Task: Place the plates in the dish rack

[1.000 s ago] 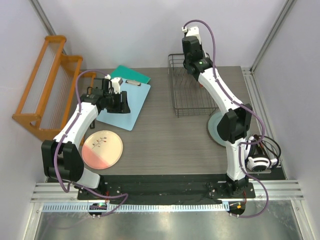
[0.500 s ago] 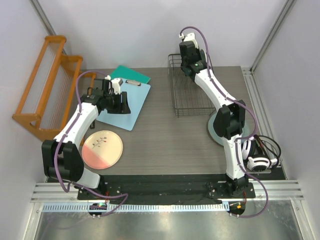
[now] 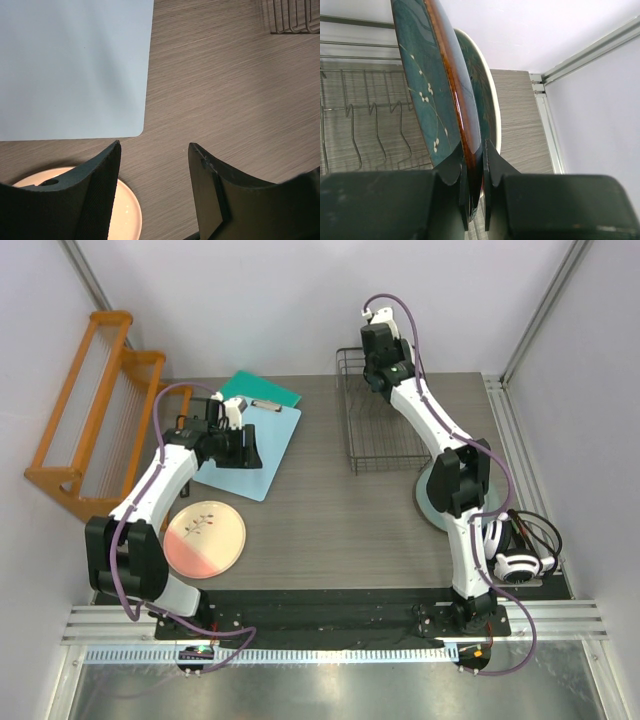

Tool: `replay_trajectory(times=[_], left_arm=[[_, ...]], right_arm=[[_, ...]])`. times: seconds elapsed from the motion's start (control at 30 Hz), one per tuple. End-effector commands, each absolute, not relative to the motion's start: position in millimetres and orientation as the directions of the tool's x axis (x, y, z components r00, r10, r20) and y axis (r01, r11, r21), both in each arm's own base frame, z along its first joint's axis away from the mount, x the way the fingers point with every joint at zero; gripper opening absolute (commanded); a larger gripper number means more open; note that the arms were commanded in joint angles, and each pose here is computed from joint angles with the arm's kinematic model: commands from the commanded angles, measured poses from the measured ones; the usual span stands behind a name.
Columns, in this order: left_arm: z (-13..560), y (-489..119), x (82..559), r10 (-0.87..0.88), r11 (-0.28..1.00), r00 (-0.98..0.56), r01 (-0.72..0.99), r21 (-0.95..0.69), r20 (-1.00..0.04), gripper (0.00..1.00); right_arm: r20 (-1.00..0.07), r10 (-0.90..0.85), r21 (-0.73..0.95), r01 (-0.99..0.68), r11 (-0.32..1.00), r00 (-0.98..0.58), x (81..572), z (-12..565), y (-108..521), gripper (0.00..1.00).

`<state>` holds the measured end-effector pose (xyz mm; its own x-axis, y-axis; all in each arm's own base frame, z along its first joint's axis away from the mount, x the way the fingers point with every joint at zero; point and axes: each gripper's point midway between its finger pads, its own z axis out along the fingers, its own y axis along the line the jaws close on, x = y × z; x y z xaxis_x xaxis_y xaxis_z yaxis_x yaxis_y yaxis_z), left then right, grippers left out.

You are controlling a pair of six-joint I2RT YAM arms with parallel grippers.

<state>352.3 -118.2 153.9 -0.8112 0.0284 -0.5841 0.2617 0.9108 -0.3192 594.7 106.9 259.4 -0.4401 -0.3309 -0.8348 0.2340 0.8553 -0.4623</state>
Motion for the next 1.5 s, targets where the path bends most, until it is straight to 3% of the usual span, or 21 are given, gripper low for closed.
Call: replay_trajectory(times=[0.0, 0.47, 0.5, 0.63, 0.73, 0.8, 0.93, 1.0, 1.03, 1.07, 1.13, 1.23, 1.33, 1.47], left_arm=[[164, -123, 360, 0.023, 0.900, -0.785, 0.286, -0.329, -0.619, 0.57], [163, -116, 356, 0.025, 0.916, -0.785, 0.265, -0.300, -0.619, 0.57], [163, -115, 355, 0.023, 0.919, -0.787, 0.260, -0.296, -0.617, 0.58], [159, -100, 342, 0.077, 0.940, -0.802, 0.256, -0.226, -0.592, 0.59], [160, -87, 334, 0.135, 0.950, -0.793, 0.274, -0.149, -0.594, 0.59], [164, -75, 329, 0.197, 0.951, -0.757, 0.303, -0.067, -0.623, 0.59], [188, -67, 323, 0.225, 0.949, -0.665, 0.315, 0.005, -0.712, 0.59], [194, -59, 309, 0.230, 0.954, -0.677, 0.298, 0.026, -0.699, 0.60], [204, -51, 301, 0.240, 0.957, -0.662, 0.285, 0.057, -0.710, 0.60], [203, -44, 292, 0.250, 0.957, -0.674, 0.280, 0.072, -0.696, 0.61], [198, -28, 271, 0.289, 0.952, -0.688, 0.280, 0.123, -0.666, 0.62], [202, 8, 250, 0.289, 0.957, -0.665, 0.192, 0.216, -0.689, 0.70], [212, 43, 233, 0.230, 0.958, -0.642, 0.015, 0.288, -0.731, 0.82], [230, 59, 218, 0.156, 0.951, -0.605, -0.122, 0.285, -0.781, 0.86]], right_arm=[[-0.939, -0.199, -0.303, 0.401, 0.865, -0.280, 601, 317, 94, 0.01], [-0.902, -0.177, -0.328, 0.358, 0.874, -0.394, 606, 255, 104, 0.01], [-0.901, -0.179, -0.330, 0.357, 0.874, -0.396, 606, 254, 104, 0.06], [-0.896, -0.201, -0.342, 0.325, 0.882, -0.397, 598, 266, 105, 0.52], [-0.892, -0.224, -0.349, 0.283, 0.893, -0.394, 578, 286, 113, 0.66], [-0.892, -0.242, -0.350, 0.246, 0.904, -0.382, 559, 306, 120, 0.70], [-0.879, -0.303, -0.330, 0.012, 0.944, -0.367, 508, 319, 169, 0.79], [-0.869, -0.319, -0.284, -0.146, 0.948, -0.379, 476, 316, 189, 0.79], [-0.865, -0.328, -0.190, -0.357, 0.915, -0.380, 457, 304, 226, 0.79], [-0.834, -0.351, -0.133, -0.460, 0.878, -0.427, 436, 282, 239, 0.80], [-0.847, -0.340, 0.069, -0.717, 0.694, -0.410, 385, 282, 285, 0.80], [-0.811, -0.326, 0.277, -0.808, 0.520, -0.487, 342, 244, 322, 0.77], [-0.781, -0.408, 0.306, -0.859, 0.410, -0.473, 321, 209, 366, 0.70], [-0.762, -0.505, 0.329, -0.914, 0.238, -0.406, 294, 178, 426, 0.61]])
